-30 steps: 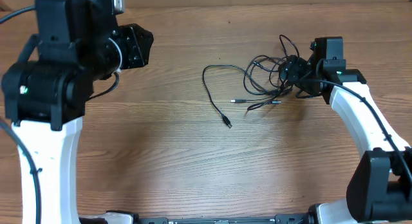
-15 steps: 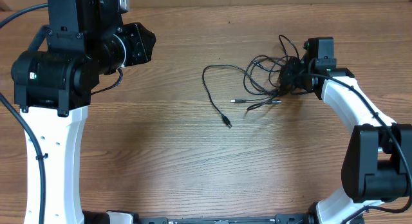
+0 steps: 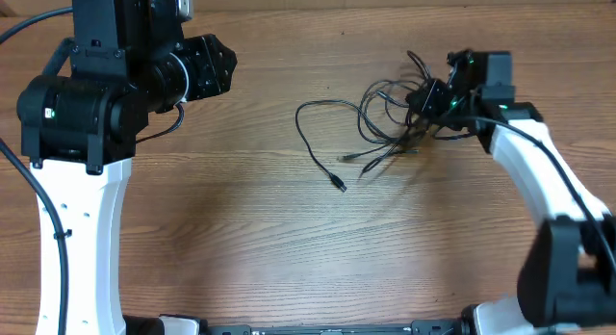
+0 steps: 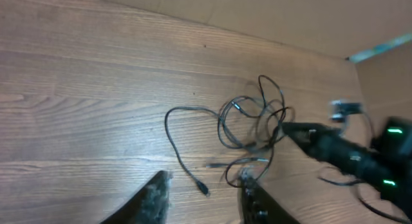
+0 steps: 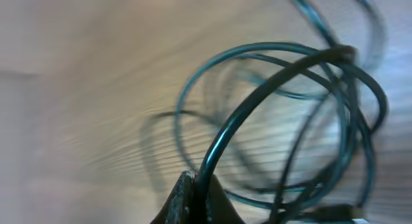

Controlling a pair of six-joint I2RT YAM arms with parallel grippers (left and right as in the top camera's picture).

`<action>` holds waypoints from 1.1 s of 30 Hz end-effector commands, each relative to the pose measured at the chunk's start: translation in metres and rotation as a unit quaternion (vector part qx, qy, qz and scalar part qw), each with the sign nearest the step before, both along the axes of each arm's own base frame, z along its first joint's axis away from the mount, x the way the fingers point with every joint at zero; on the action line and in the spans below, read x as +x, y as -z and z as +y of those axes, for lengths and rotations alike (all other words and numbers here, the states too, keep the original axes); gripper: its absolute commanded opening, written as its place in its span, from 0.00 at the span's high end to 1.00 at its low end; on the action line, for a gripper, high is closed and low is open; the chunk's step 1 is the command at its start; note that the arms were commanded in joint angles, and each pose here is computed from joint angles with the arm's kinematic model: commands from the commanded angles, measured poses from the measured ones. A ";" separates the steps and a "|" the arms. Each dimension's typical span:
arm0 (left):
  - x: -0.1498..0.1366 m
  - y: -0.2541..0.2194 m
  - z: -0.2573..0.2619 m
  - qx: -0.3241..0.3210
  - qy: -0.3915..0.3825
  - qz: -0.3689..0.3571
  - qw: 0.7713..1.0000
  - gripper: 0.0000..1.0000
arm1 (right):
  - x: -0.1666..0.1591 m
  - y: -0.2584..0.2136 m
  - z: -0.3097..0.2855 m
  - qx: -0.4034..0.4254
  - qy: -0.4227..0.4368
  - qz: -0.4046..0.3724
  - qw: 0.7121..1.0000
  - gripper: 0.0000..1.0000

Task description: Untangle cables

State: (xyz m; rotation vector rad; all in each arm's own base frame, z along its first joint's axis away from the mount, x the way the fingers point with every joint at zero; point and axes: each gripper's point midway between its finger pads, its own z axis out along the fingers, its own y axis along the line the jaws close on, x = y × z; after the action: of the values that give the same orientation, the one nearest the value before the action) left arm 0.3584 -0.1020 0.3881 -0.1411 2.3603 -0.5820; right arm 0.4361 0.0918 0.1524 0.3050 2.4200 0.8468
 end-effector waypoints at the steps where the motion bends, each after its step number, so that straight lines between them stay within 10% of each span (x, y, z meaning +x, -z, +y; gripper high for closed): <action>1: 0.004 0.005 -0.001 0.004 0.001 0.008 1.000 0.67 | -0.019 -0.091 0.030 0.056 -0.095 -0.112 0.988 0.96; 11: 0.008 0.027 -0.064 -0.078 0.116 0.062 0.988 0.23 | -0.074 -0.155 0.064 0.149 -0.215 -0.162 0.952 0.96; 33: 0.043 0.147 -0.168 -0.040 0.223 0.156 0.962 0.05 | -0.111 -0.189 0.085 0.228 -0.332 -0.196 0.894 0.96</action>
State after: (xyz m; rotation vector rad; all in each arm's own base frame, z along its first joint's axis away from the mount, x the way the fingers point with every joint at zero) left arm 0.3961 -0.2651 0.2557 0.2628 2.6761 -0.9210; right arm 0.3366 0.1728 0.3185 -0.4429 1.9763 1.5521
